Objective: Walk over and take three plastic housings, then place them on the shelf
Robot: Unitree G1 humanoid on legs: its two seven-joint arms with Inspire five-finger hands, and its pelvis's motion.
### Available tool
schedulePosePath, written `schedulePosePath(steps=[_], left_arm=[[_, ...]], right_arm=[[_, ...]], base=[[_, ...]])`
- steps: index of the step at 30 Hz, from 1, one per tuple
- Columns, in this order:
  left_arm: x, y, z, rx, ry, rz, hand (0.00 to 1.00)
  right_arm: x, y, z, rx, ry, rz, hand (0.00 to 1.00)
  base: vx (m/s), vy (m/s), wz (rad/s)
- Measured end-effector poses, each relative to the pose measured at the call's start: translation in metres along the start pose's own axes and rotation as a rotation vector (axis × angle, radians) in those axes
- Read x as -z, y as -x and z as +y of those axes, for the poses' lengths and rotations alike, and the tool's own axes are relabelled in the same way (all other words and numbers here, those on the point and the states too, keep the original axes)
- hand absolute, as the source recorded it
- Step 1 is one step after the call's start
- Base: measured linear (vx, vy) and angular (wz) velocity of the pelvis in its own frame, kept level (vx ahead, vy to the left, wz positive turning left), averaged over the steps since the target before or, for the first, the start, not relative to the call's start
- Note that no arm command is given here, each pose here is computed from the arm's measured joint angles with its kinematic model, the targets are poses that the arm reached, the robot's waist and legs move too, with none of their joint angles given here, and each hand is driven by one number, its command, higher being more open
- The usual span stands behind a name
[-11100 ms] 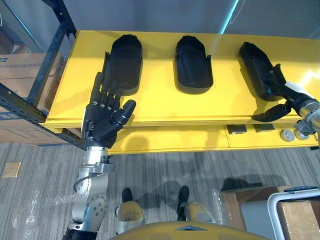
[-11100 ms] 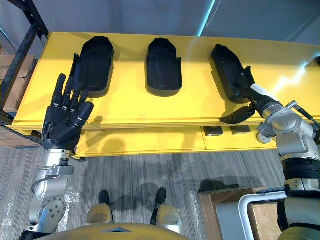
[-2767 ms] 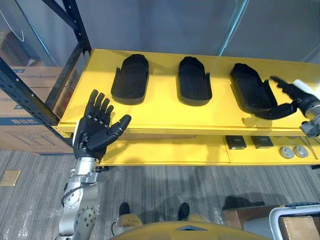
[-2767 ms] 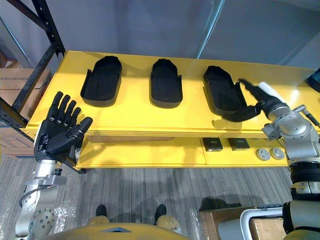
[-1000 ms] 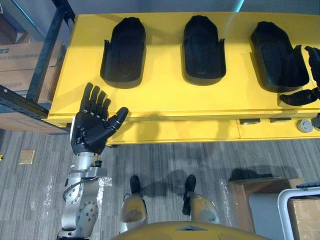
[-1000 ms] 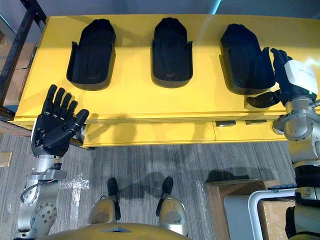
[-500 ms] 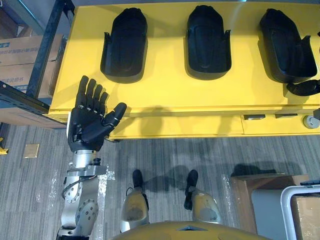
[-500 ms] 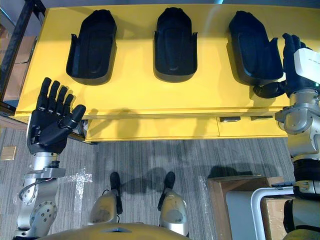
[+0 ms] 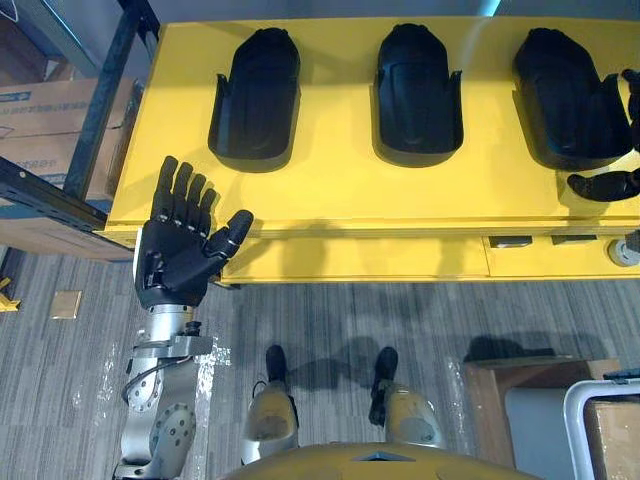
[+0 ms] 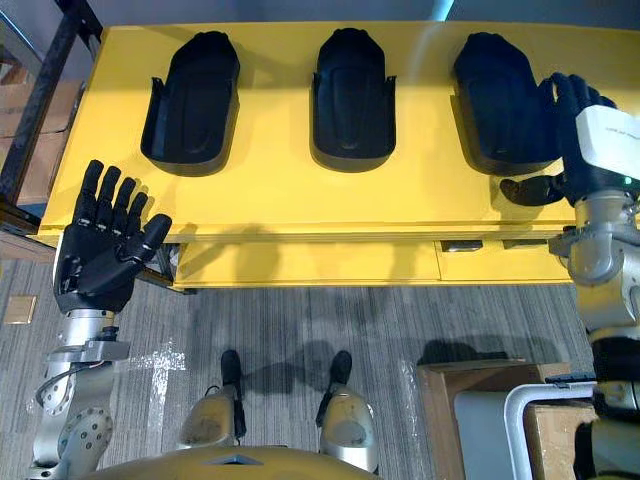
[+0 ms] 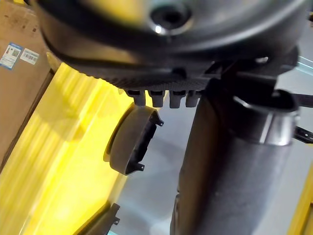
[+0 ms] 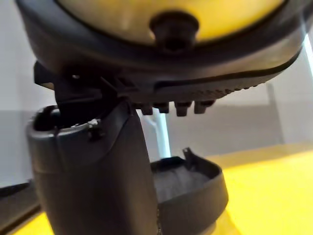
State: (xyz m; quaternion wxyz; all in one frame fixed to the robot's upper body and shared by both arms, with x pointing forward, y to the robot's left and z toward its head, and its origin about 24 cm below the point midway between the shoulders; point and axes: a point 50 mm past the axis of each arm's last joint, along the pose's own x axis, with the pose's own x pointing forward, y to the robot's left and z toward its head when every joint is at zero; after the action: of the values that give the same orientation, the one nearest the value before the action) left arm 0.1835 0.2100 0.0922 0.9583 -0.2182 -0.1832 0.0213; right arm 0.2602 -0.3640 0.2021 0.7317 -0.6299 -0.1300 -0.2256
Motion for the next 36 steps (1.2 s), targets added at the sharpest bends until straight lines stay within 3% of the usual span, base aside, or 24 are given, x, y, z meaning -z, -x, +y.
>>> schedulePosePath(steps=[9, 13, 20, 26, 31, 36], left_arm=[[0.006, 0.009, -0.002, -0.06, -0.022, -0.004, 1.0], [0.001, 0.011, -0.003, -0.082, -0.049, -0.04, 1.0], [0.0, 0.013, -0.006, -0.111, -0.136, -0.056, 1.0], [0.005, 0.023, -0.001, -0.186, -0.331, -0.016, 1.0], [0.013, 0.024, -0.001, -0.207, -0.474, 0.01, 1.0], [0.015, 0.021, -0.006, -0.212, -0.465, 0.0, 1.0]], right_arm=[[-0.009, 0.069, 0.001, 0.441, -0.23, 0.1, 1.0], [-0.03, 0.11, 0.014, 0.542, -0.503, 0.187, 1.0], [-0.068, 0.147, 0.065, 0.491, -1.009, 0.433, 1.0], [-0.077, 0.158, 0.084, 0.459, -1.159, 0.542, 1.0], [-0.085, 0.156, 0.088, 0.427, -1.277, 0.514, 1.0], [-0.109, 0.139, 0.091, 0.313, -1.391, 0.38, 1.0]], base=[[0.04, 0.001, 0.01], [-0.01, 0.001, -0.02], [-0.03, 0.009, -0.08], [0.0, 0.001, -0.01], [0.01, -0.001, 0.02], [0.01, -0.001, 0.05]])
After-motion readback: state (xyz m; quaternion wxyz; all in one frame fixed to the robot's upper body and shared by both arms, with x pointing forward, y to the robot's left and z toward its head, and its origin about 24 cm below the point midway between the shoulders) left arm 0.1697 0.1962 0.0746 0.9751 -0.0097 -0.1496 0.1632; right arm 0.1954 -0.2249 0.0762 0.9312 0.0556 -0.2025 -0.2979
